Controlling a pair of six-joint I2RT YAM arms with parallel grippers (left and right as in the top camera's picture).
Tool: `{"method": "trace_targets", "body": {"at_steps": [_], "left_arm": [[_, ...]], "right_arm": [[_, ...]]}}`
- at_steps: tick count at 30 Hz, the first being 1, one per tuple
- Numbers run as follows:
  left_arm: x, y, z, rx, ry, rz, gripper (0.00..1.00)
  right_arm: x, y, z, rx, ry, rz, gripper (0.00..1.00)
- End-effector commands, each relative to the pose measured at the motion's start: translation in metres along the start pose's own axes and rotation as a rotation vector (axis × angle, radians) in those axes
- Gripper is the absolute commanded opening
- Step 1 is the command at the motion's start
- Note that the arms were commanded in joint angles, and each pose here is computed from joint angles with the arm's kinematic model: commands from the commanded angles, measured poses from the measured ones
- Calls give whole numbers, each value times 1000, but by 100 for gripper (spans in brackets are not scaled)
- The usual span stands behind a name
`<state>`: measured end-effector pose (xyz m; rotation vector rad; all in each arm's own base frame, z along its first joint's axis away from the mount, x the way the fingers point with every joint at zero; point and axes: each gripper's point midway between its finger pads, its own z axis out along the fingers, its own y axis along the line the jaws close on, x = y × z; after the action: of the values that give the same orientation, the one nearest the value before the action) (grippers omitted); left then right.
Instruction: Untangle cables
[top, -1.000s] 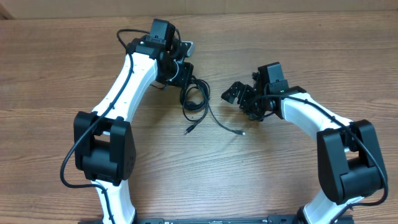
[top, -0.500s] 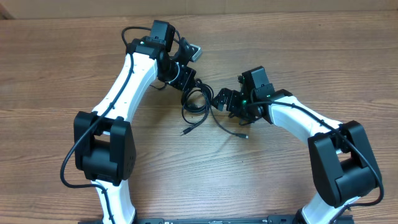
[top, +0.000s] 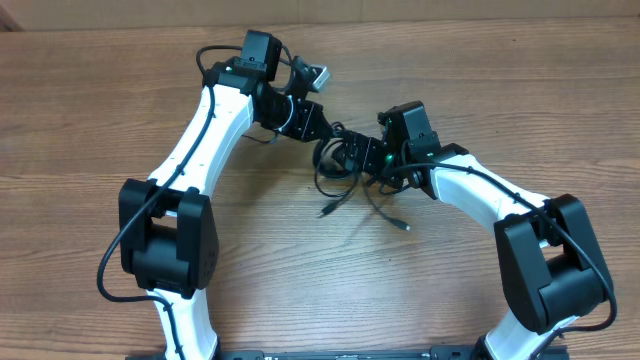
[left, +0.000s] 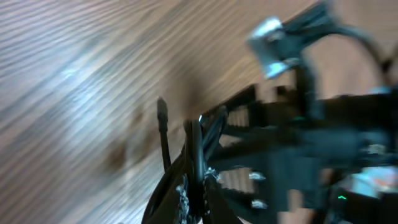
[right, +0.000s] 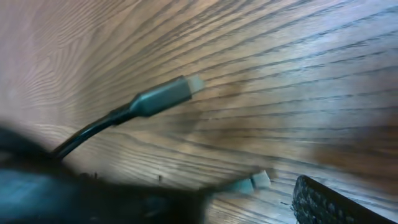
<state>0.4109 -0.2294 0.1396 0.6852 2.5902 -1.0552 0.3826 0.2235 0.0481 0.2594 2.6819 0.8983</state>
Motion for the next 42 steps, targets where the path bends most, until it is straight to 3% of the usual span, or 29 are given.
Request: {"method": "trace_targets", "body": {"at_steps": [1, 6, 14, 17, 22, 23, 24, 28, 32, 42], "left_arm": [[-11, -48, -11, 238, -50, 12, 4], [-10, -55, -13, 283, -47, 2, 4], [-13, -43, -28, 299, -76, -51, 4], [-12, -30, -28, 239, -74, -65, 4], [-4, 10, -12, -41, -25, -178, 5], [-5, 13, -11, -67, -27, -183, 19], [-10, 29, -10, -185, -49, -192, 42], [-20, 59, 1, -411, -118, -310, 57], [-14, 85, 45, -445, -96, -377, 49], [1, 122, 96, -439, -59, -390, 47]], "right_arm": [[-17, -5, -3, 65, -74, -3, 100], [-24, -69, -19, 371, -181, 179, 100], [-30, -91, -30, 389, -183, 288, 100], [-24, -82, -26, 339, -132, 260, 100], [-19, -79, -24, 331, -108, 262, 100], [-19, -79, -24, 331, -107, 262, 100], [-18, -80, -24, 332, -106, 263, 100], [-20, -72, -22, 306, -109, 222, 100], [-25, -58, -16, 266, -131, 171, 100], [-27, -57, -16, 263, -135, 169, 100]]}}
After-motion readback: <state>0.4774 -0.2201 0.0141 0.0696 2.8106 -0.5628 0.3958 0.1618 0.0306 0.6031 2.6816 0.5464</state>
